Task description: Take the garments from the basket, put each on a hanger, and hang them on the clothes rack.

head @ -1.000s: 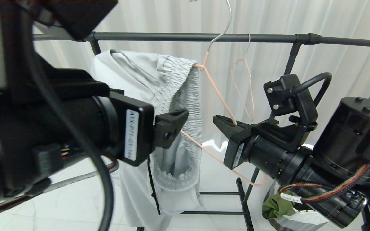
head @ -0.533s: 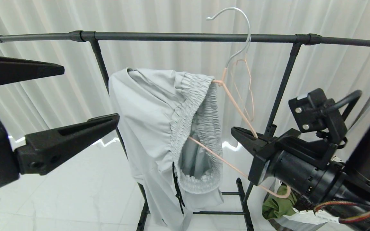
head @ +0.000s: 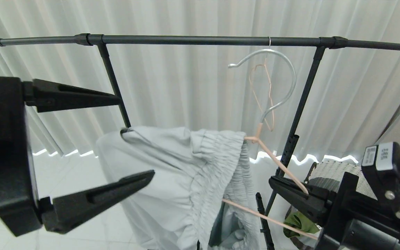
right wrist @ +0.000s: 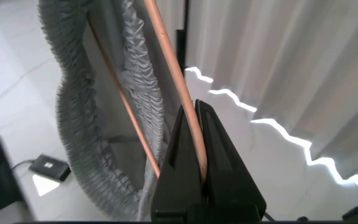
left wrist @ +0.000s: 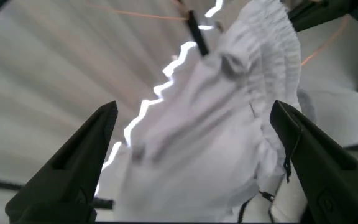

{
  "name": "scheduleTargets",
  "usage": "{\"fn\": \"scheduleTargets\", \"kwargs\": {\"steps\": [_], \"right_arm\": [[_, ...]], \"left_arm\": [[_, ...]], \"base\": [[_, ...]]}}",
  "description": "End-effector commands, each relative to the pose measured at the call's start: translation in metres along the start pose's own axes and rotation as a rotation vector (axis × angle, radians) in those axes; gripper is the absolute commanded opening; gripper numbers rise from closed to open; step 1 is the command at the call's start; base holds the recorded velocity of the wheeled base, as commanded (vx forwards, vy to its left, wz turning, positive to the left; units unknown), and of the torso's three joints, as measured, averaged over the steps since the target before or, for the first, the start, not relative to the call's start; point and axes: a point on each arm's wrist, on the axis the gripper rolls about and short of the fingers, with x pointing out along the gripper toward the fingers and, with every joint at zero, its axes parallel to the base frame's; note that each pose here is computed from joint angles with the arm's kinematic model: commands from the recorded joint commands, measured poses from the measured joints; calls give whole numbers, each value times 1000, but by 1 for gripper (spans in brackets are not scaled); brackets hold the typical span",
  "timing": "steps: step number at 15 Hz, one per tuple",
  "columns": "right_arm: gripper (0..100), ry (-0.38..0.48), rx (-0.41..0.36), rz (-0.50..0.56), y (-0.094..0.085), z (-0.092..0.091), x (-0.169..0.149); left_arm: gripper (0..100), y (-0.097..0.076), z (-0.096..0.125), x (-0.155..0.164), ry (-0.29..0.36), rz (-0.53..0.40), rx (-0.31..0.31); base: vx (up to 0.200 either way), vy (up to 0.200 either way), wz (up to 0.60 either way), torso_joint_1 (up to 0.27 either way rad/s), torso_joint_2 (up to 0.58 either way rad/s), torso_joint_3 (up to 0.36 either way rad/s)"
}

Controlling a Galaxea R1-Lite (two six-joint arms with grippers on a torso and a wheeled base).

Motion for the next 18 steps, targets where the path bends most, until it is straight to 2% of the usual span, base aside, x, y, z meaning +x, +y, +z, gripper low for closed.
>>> {"fn": "scheduleTargets", "kwargs": {"steps": [1, 5, 11, 18], "right_arm": [[0, 6, -3, 44, 7, -3, -9], [0, 8, -18, 60, 10, -4, -9], [0, 15, -53, 102, 19, -6, -9], [0, 13, -59, 100, 19, -5, -8]], "left_arm": [[100, -3, -5, 18, 37, -59, 4], [100, -15, -18, 25, 17, -226, -7], [100, -17, -22, 39, 51, -259, -16], [100, -18, -28, 44, 85, -261, -30]], "base": [[0, 0, 0, 0, 0, 0], [0, 0, 0, 0, 0, 0], [0, 0, 0, 0, 0, 0], [0, 0, 0, 0, 0, 0]]}}
